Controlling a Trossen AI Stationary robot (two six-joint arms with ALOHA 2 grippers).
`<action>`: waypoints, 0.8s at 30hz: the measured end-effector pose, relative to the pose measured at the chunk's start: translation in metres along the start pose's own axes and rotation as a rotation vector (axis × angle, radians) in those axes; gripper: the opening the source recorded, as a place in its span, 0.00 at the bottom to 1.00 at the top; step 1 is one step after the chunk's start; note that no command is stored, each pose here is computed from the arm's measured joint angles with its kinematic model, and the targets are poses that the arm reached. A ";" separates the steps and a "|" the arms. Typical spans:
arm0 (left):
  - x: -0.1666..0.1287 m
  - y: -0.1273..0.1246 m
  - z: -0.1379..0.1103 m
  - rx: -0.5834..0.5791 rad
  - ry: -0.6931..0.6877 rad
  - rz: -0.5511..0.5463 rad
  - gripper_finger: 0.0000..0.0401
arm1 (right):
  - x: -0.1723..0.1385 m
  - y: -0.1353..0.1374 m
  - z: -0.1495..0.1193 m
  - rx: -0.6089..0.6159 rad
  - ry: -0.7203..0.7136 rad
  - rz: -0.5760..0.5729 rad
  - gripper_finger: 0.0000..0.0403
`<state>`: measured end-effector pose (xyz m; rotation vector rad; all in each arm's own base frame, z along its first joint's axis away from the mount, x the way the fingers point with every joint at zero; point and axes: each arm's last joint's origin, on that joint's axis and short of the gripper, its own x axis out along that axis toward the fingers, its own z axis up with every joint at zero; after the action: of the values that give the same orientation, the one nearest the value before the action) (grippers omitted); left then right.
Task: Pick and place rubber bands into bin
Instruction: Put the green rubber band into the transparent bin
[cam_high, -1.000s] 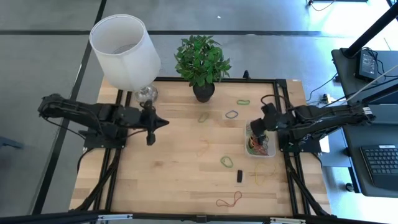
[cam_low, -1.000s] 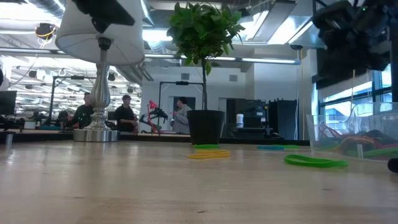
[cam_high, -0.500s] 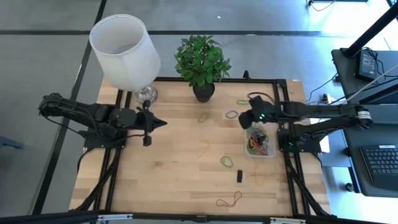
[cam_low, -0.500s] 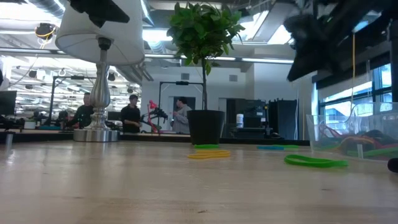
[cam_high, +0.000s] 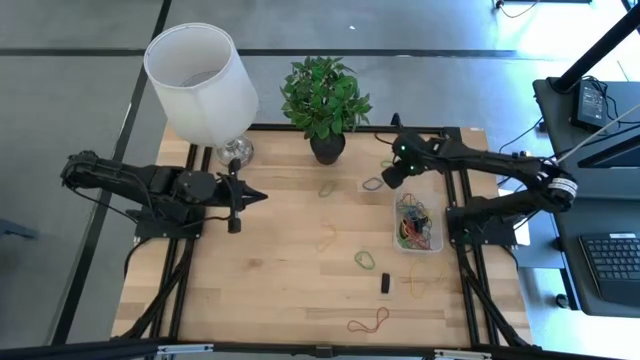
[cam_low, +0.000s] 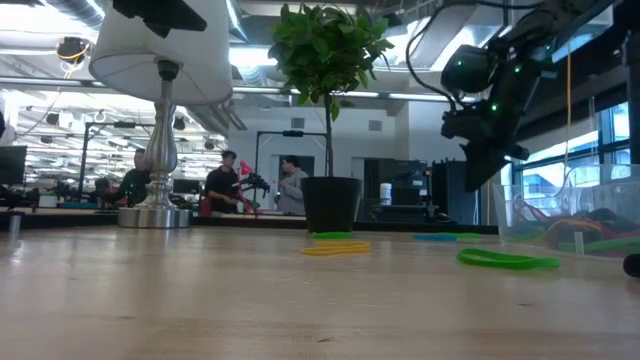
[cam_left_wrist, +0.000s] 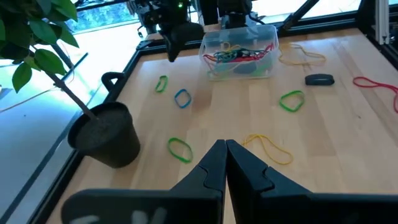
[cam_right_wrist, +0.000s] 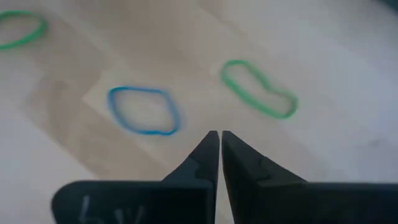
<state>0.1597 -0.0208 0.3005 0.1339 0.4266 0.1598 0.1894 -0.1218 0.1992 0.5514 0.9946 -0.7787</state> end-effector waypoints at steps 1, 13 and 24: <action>0.000 0.000 0.000 0.000 0.000 -0.001 0.02 | 0.001 -0.004 0.002 -0.012 0.000 -0.009 0.06; 0.000 0.000 0.000 0.001 0.000 -0.002 0.02 | 0.003 -0.018 0.023 -0.151 -0.168 -0.019 0.06; 0.000 0.000 0.000 0.001 0.000 -0.002 0.02 | 0.002 -0.016 0.028 -0.194 -0.216 0.010 0.06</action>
<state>0.1597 -0.0212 0.3004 0.1340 0.4268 0.1577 0.1919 -0.1526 0.2090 0.2972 0.8549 -0.7072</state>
